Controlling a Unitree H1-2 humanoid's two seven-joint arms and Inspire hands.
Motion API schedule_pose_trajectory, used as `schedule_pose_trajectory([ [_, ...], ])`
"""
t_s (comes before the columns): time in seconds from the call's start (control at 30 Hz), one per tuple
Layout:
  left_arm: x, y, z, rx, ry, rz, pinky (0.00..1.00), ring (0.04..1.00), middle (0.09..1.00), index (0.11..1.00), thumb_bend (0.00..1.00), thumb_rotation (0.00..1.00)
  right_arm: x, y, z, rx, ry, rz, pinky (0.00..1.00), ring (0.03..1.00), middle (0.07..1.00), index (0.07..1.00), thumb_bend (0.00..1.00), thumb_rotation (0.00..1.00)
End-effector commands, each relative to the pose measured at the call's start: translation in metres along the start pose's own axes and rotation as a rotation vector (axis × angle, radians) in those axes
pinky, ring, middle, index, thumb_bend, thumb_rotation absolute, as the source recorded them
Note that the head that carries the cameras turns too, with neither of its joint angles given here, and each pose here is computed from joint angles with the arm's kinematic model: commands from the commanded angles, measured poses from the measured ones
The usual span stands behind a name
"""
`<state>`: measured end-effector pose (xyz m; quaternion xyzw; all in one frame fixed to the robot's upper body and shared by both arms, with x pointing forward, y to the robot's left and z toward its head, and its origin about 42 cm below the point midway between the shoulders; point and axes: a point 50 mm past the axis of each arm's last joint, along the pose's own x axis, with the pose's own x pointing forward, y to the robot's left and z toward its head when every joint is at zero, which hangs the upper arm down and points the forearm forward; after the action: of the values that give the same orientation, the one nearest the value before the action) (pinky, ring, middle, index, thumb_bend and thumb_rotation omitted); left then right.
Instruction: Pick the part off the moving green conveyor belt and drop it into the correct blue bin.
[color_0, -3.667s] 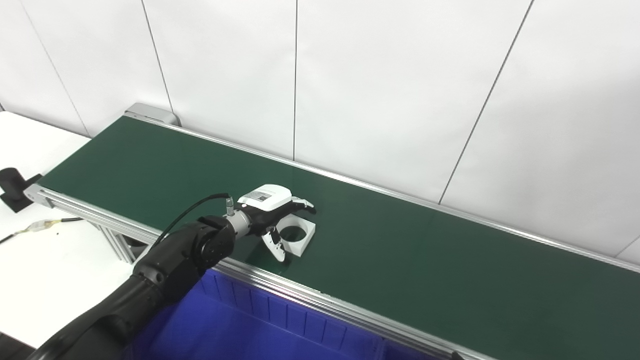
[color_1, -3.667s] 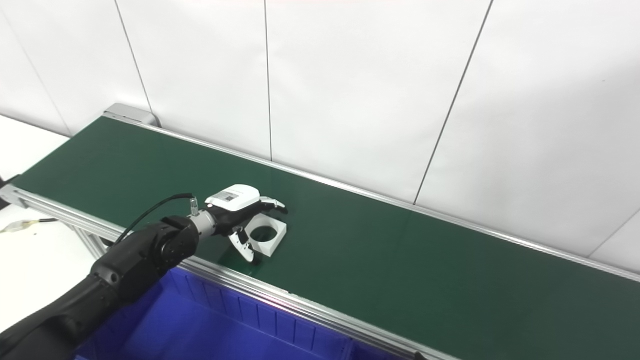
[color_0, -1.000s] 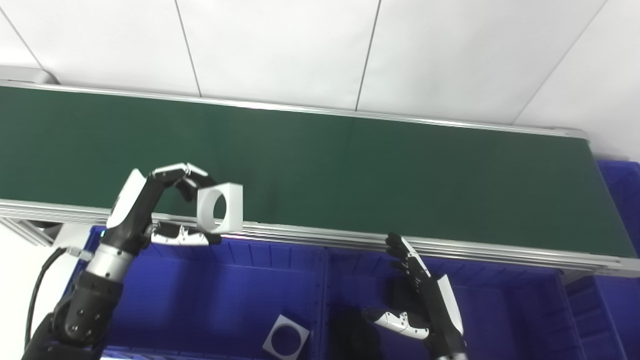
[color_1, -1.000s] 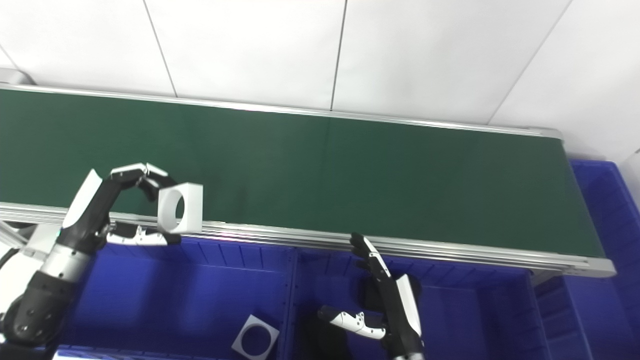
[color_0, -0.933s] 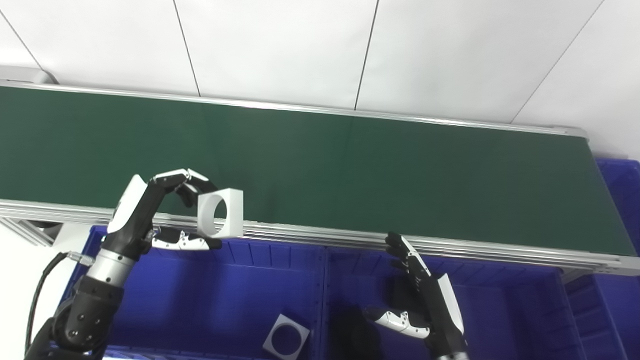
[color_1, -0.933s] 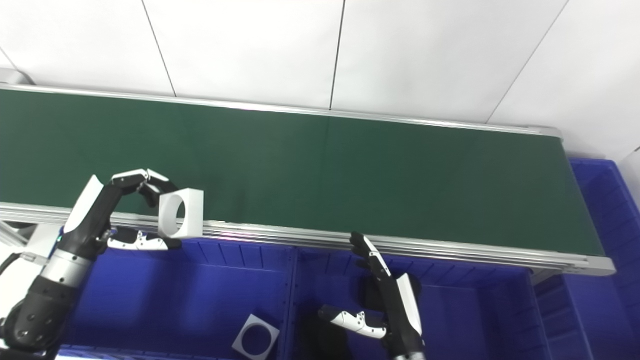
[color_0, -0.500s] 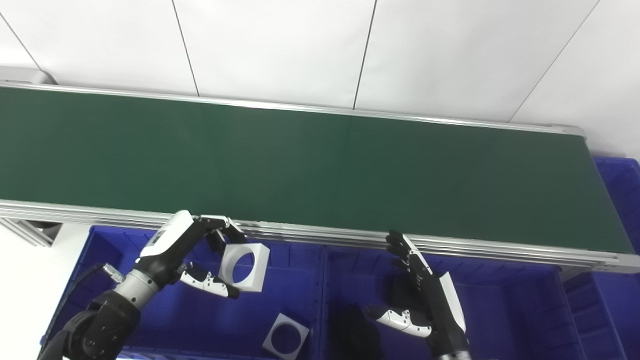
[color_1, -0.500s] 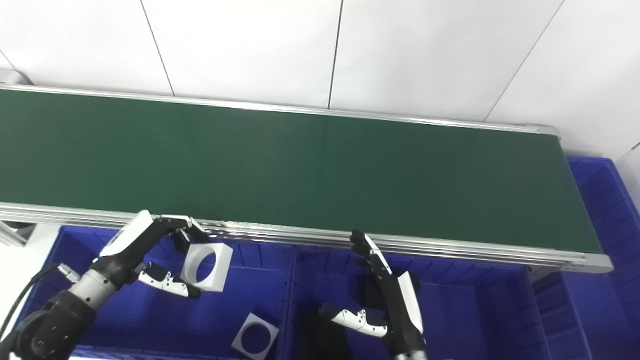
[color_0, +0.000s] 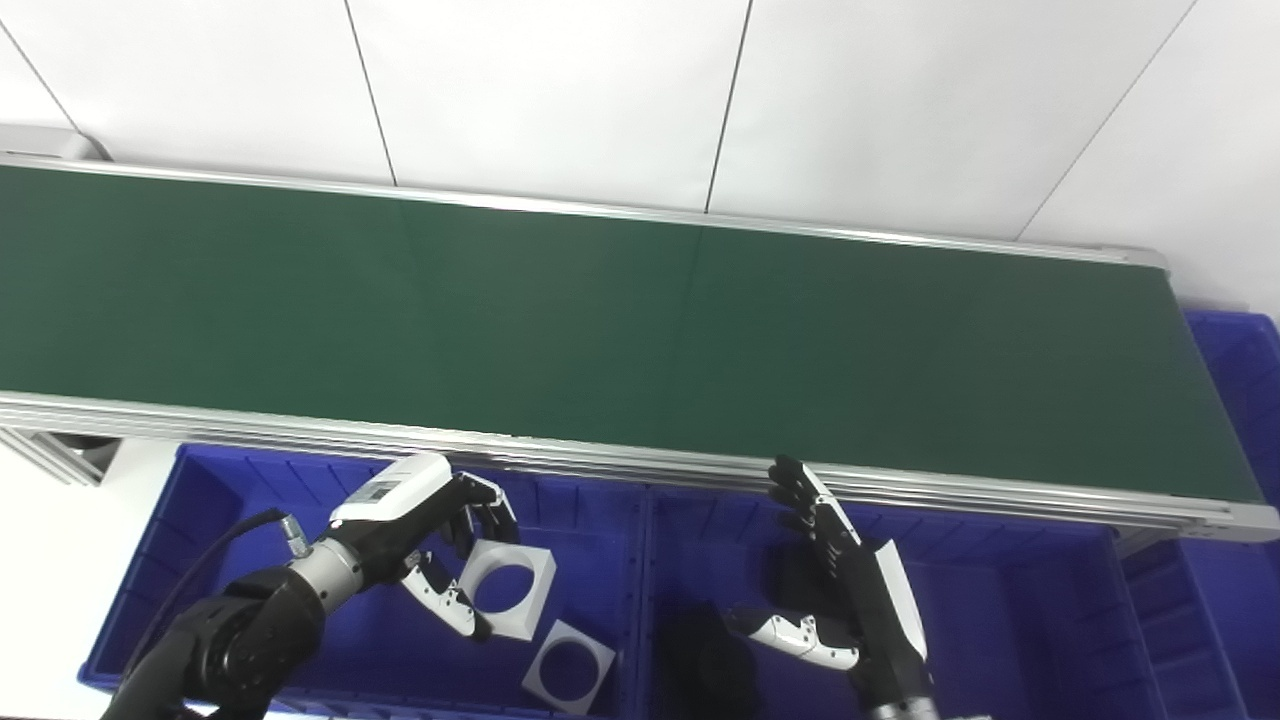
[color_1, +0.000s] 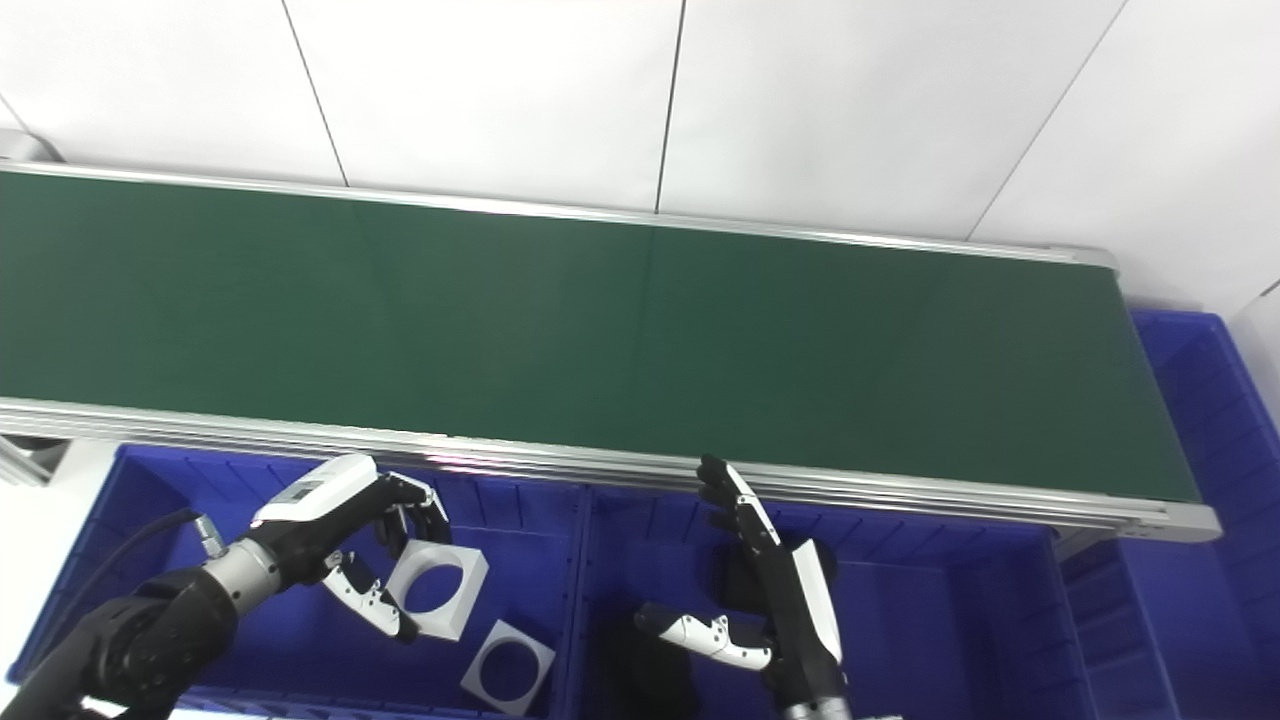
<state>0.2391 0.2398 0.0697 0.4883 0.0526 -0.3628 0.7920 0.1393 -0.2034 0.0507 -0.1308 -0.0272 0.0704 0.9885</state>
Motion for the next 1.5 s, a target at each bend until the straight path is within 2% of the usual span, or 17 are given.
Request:
schedule_pose_trajectory([
  [0.0,0.003,0.013,0.003,0.101,0.012,-0.002,0.51,0.559,0.632,0.501,0.5,0.04,0.004,-0.001,0.009,0.004,-0.04,-0.014,0.81,0.868,0.895,0.921,0.91,0.52],
  [0.1,0.004,0.014,0.003,0.137,0.017,-0.036,0.55,0.652,0.721,0.499,0.51,0.07,0.003,-0.001,0.01,-0.003,-0.042,-0.017,0.81,0.861,0.892,0.919,0.91,0.53],
  [0.13,0.004,0.014,0.003,0.145,0.019,-0.048,0.64,0.725,0.781,0.649,0.63,0.25,0.003,-0.001,0.01,-0.003,-0.042,-0.019,0.8,0.861,0.891,0.919,0.92,0.53],
  [0.17,0.003,0.014,0.002,0.15,0.02,-0.061,0.69,0.762,0.812,0.726,0.69,0.35,0.003,-0.001,0.011,0.001,-0.038,-0.02,0.8,0.861,0.891,0.919,0.92,0.53],
  [0.2,0.002,0.015,0.002,0.156,0.018,-0.07,0.77,0.825,0.87,0.825,0.82,0.5,0.002,-0.001,0.011,0.003,-0.036,-0.02,0.81,0.869,0.895,0.919,0.92,0.53],
  [0.27,-0.001,0.016,0.003,0.137,-0.003,-0.077,0.86,0.883,0.924,0.911,0.95,0.63,0.001,-0.001,0.011,0.003,-0.033,-0.017,0.81,0.875,0.898,0.921,0.94,0.53],
  [0.33,-0.005,0.017,0.006,0.051,-0.035,-0.066,0.88,0.899,0.938,0.932,0.98,0.64,0.0,-0.002,0.012,-0.002,-0.031,-0.014,0.81,0.874,0.899,0.922,0.94,0.52],
  [0.43,-0.007,0.017,0.009,-0.012,-0.059,-0.062,0.9,0.93,0.965,0.962,1.0,0.62,-0.001,-0.002,0.013,-0.003,-0.028,-0.014,0.8,0.87,0.9,0.922,0.96,0.51],
  [0.47,-0.009,0.014,0.014,-0.115,-0.098,-0.058,0.91,0.932,0.966,0.964,1.0,0.62,-0.002,-0.002,0.013,-0.01,-0.029,-0.014,0.8,0.87,0.9,0.922,0.96,0.51],
  [0.53,-0.013,0.01,0.021,-0.289,-0.164,-0.049,0.86,0.949,0.977,0.969,1.0,0.52,-0.003,-0.003,0.014,-0.018,-0.03,-0.013,0.8,0.865,0.897,0.922,0.96,0.51],
  [0.6,-0.015,0.008,0.023,-0.376,-0.197,-0.043,0.85,0.945,0.972,0.962,1.0,0.53,-0.004,-0.003,0.014,-0.019,-0.031,-0.01,0.8,0.866,0.898,0.924,0.96,0.51],
  [0.73,-0.024,-0.004,0.028,-0.65,-0.328,0.056,0.92,0.966,0.96,0.931,1.0,0.56,-0.006,-0.002,0.014,-0.005,-0.028,-0.01,0.81,0.871,0.899,0.918,0.96,0.49],
  [0.8,-0.026,-0.009,0.026,-0.726,-0.354,0.088,0.94,0.975,0.964,0.933,1.0,0.52,-0.006,-0.002,0.014,-0.008,-0.025,-0.01,0.81,0.872,0.902,0.918,0.96,0.49],
  [0.97,-0.026,-0.014,0.019,-0.776,-0.359,0.14,0.96,0.988,0.966,0.947,1.0,0.48,-0.006,0.001,0.012,-0.013,-0.019,-0.01,0.8,0.862,0.898,0.919,0.95,0.5],
  [1.07,-0.024,-0.018,0.013,-0.798,-0.375,0.192,0.95,0.944,0.941,0.921,1.0,0.46,-0.006,0.003,0.01,-0.006,-0.017,-0.01,0.81,0.87,0.898,0.915,0.96,0.49],
  [1.33,-0.02,-0.026,0.008,-0.847,-0.4,0.21,0.9,0.93,0.941,0.924,1.0,0.4,-0.008,0.004,0.007,-0.018,0.0,-0.006,0.8,0.865,0.899,0.916,0.96,0.49],
  [1.47,-0.02,-0.029,0.008,-0.847,-0.395,0.225,0.94,0.956,0.97,0.945,1.0,0.34,-0.008,0.004,0.005,-0.023,-0.012,-0.009,0.81,0.864,0.894,0.915,0.96,0.47],
])
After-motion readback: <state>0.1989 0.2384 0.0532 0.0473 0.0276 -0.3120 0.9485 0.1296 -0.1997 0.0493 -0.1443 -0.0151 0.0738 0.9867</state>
